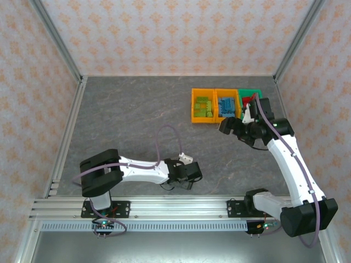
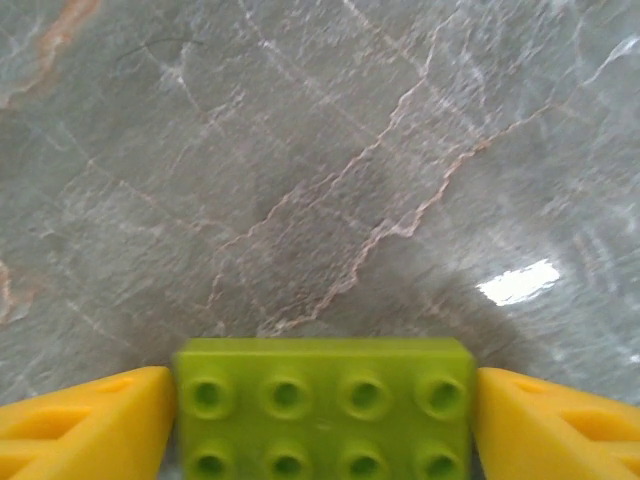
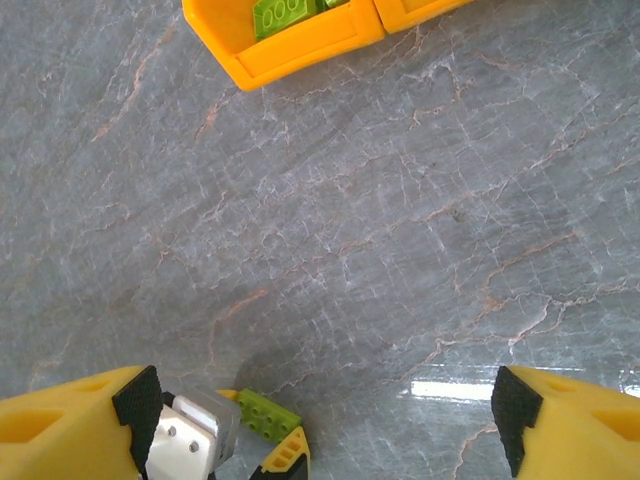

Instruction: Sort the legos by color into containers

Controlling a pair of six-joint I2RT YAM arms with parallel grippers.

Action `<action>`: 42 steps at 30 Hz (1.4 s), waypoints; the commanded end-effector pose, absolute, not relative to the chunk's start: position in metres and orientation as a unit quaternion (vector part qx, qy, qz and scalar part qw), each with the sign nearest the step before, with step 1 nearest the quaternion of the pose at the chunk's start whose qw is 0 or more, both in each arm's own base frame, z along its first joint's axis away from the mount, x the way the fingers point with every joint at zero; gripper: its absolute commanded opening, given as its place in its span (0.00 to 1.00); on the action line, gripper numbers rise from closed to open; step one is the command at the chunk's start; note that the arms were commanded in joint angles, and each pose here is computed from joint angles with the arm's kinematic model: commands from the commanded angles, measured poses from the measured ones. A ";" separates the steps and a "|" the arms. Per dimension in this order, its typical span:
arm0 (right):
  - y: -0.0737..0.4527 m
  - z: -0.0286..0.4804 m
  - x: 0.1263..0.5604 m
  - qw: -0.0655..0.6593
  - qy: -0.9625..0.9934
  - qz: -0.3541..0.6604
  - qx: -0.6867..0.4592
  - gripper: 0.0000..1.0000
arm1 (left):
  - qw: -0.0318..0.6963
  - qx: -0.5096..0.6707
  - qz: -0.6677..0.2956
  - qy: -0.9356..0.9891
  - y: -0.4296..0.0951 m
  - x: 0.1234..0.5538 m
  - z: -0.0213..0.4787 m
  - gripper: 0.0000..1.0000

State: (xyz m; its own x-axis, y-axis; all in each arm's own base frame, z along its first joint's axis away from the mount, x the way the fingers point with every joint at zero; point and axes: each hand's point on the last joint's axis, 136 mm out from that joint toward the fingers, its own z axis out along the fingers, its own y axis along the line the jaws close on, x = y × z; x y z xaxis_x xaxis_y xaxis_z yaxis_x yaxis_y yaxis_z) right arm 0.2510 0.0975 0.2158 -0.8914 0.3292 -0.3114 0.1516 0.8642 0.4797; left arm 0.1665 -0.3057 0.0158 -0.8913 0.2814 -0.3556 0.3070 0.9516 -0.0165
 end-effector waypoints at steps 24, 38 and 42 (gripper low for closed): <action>0.106 0.237 0.208 0.194 0.921 0.295 0.163 0.90 | 0.359 0.105 -0.072 0.925 -0.338 0.314 0.156 0.53; 0.098 0.239 0.208 0.221 0.914 0.286 0.184 0.90 | 0.444 0.066 -0.065 0.891 -0.395 0.511 0.177 0.54; 0.094 0.243 0.210 0.234 0.915 0.275 0.182 0.91 | 0.464 0.055 -0.070 0.881 -0.399 0.532 0.186 0.60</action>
State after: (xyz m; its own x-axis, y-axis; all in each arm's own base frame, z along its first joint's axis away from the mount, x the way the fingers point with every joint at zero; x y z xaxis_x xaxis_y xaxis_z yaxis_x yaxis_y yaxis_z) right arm 0.2058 0.1002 0.2342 -0.8494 0.4510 -0.2740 0.2133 0.7684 0.6034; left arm 0.5271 -0.4096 0.1558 -0.5972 0.0200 -0.8018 0.1749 0.9789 -0.1059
